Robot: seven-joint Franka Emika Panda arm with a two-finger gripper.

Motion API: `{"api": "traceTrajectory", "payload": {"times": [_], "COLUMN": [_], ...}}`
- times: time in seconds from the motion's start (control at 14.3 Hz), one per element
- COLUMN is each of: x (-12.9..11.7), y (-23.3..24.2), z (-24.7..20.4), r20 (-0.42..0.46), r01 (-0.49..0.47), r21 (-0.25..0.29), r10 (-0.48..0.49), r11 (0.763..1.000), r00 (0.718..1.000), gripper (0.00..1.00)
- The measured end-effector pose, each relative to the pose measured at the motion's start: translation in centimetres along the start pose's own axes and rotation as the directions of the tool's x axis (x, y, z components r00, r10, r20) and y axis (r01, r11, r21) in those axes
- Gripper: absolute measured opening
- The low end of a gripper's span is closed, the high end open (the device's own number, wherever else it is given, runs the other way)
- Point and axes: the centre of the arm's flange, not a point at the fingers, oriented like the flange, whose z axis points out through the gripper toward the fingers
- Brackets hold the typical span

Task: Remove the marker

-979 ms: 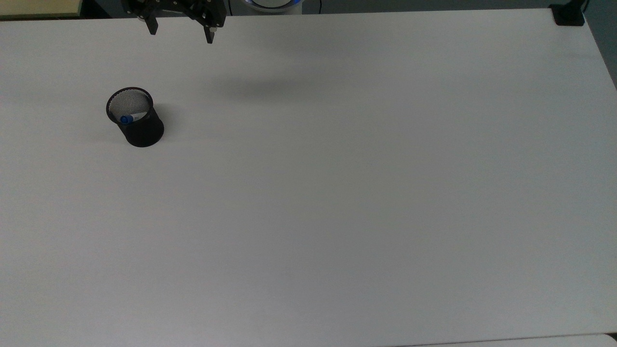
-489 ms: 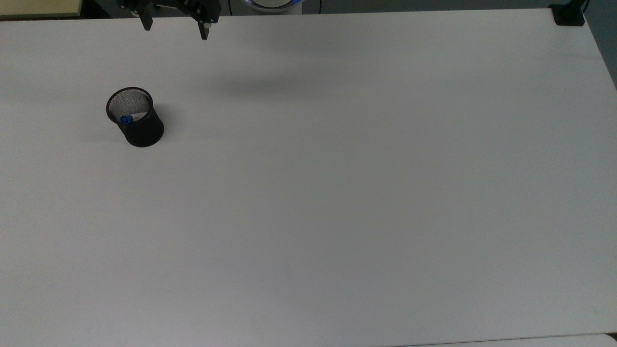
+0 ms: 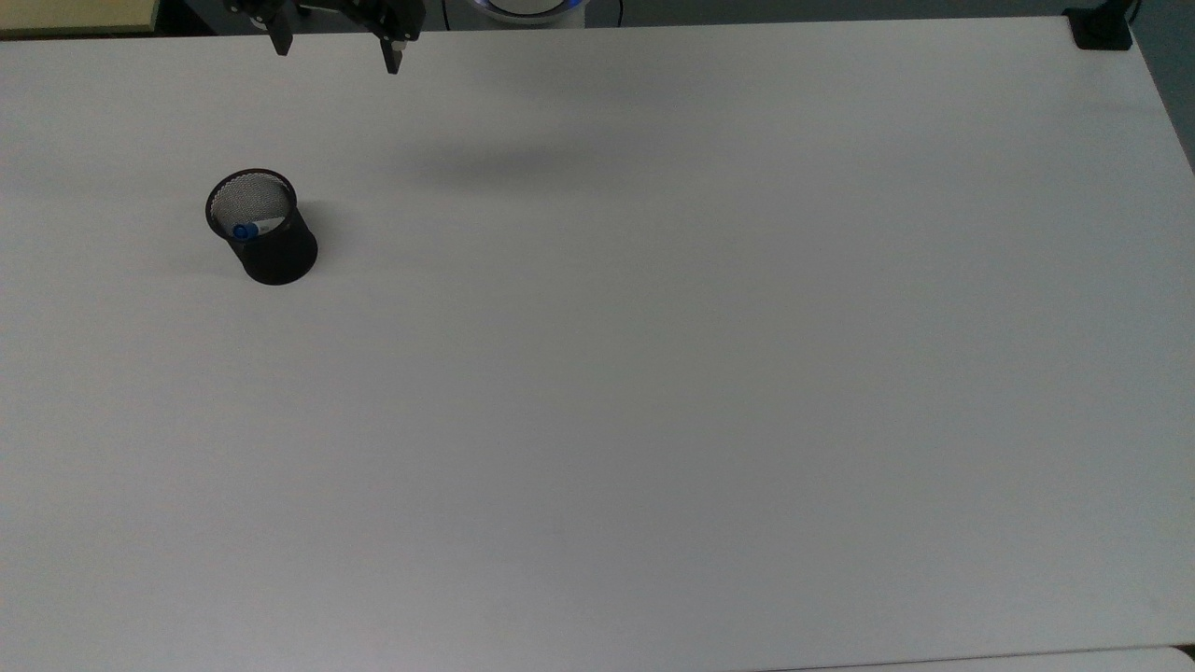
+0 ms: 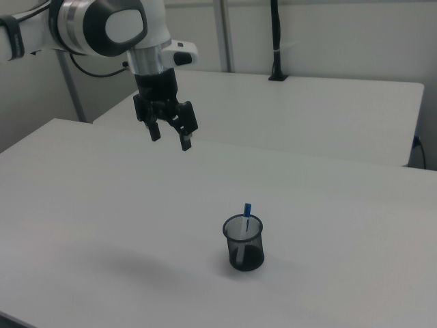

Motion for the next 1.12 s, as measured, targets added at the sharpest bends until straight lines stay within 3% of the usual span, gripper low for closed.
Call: {"api": "traceTrajectory", "payload": {"times": [0.35,1.12], "x": [-0.5,-0.6], "y": [2.9,3.4], "z": [0.4,0.4], "r20": [0.03,0.036], "r01": [-0.033,-0.032], "r21": [0.001,0.001], "r10": [0.033,0.032], "r11": [0.999,0.999], "r00": [0.999,0.999], "gripper": [1.0,1.0]}}
